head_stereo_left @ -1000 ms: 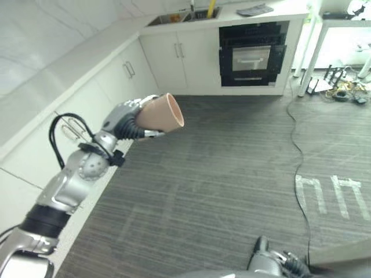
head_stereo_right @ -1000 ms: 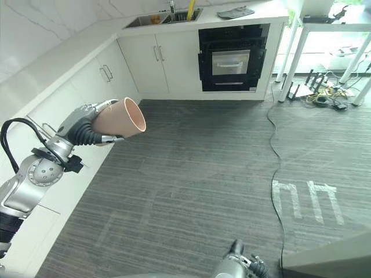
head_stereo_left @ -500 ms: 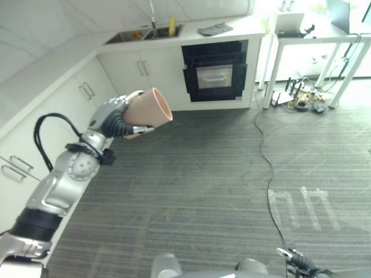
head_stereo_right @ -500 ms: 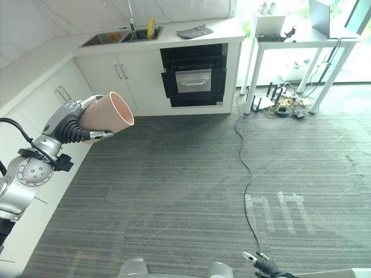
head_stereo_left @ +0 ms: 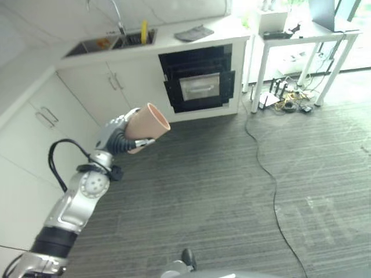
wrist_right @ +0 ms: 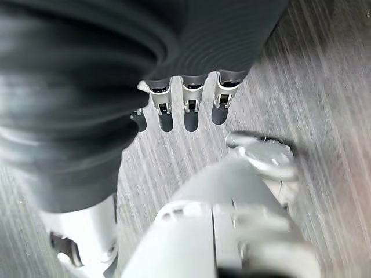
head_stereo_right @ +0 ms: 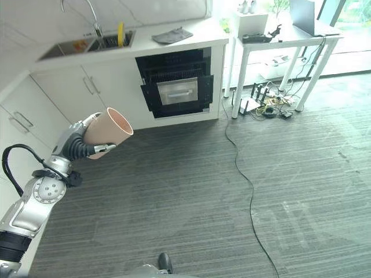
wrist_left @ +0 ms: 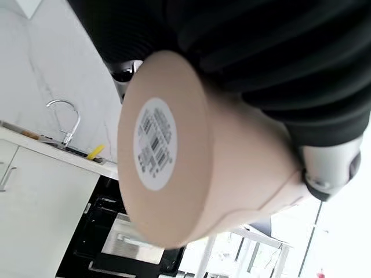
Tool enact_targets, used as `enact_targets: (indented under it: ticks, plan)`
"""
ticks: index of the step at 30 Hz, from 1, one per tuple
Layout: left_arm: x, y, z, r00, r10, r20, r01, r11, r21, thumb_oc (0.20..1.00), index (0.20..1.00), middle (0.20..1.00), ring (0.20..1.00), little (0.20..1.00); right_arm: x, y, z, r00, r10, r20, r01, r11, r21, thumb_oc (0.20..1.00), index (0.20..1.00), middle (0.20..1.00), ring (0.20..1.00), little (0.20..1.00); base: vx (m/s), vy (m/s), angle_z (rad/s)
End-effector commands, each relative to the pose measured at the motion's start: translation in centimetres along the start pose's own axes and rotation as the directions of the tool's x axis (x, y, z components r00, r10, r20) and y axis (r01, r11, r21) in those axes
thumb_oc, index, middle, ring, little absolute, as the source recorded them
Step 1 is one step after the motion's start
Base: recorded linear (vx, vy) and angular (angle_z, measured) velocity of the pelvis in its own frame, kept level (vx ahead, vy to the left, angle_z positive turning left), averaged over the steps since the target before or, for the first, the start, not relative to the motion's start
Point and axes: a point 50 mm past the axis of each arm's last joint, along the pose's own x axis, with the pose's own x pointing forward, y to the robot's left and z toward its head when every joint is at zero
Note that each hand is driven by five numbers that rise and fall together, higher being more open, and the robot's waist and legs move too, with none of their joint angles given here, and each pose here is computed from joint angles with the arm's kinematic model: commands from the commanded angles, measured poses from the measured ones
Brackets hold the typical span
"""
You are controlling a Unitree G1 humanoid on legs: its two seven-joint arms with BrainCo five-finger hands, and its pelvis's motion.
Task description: Place the dishes in the dishwasher.
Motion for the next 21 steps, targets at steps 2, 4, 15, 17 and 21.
enact_targets:
  ticks: [2,4,15,17,21]
  plan:
    - [2.1,3.6,3.4,0.974,0.108,0.201,-0.123,0.990,0.063,0.200,0.200,0.200,0.200,0.200,-0.3,-1.4,1.1,0.998,-0.044,0.052,0.042,0.998,0.043,1.000,1.000,1.000,1.000,1.000,0.32,0.456,0.36]
    - [2.9,3.5,4.3,0.965,0.088,0.246,-0.107,0.992,0.066,0.200,0.200,0.200,0.200,0.200,-0.3,-1.1,0.6,0.998,-0.051,0.047,0.046,0.993,0.106,1.000,1.000,1.000,1.000,1.000,0.26,0.354,0.81]
    - [3.1,5.1,5.0,0.952,0.094,0.291,-0.121,0.990,0.077,0.200,0.200,0.200,0.200,0.200,0.2,1.0,2.0,0.992,-0.033,0.118,0.015,0.988,0.152,1.000,1.000,1.000,1.000,1.000,0.45,0.039,0.84]
    - [3.1,5.0,4.8,0.958,0.078,0.277,-0.100,0.993,0.068,0.200,0.200,0.200,0.200,0.200,0.2,0.8,1.6,0.995,-0.036,0.095,0.020,0.986,0.166,1.000,1.000,1.000,1.000,1.000,0.63,-0.131,0.61]
    - [2.6,4.2,3.8,0.972,0.067,0.225,-0.086,0.994,0.074,0.200,0.200,0.200,0.200,0.200,0.2,-0.3,2.5,0.996,-0.039,0.076,0.032,0.995,0.098,1.000,1.000,1.000,1.000,1.000,0.53,-0.065,0.13]
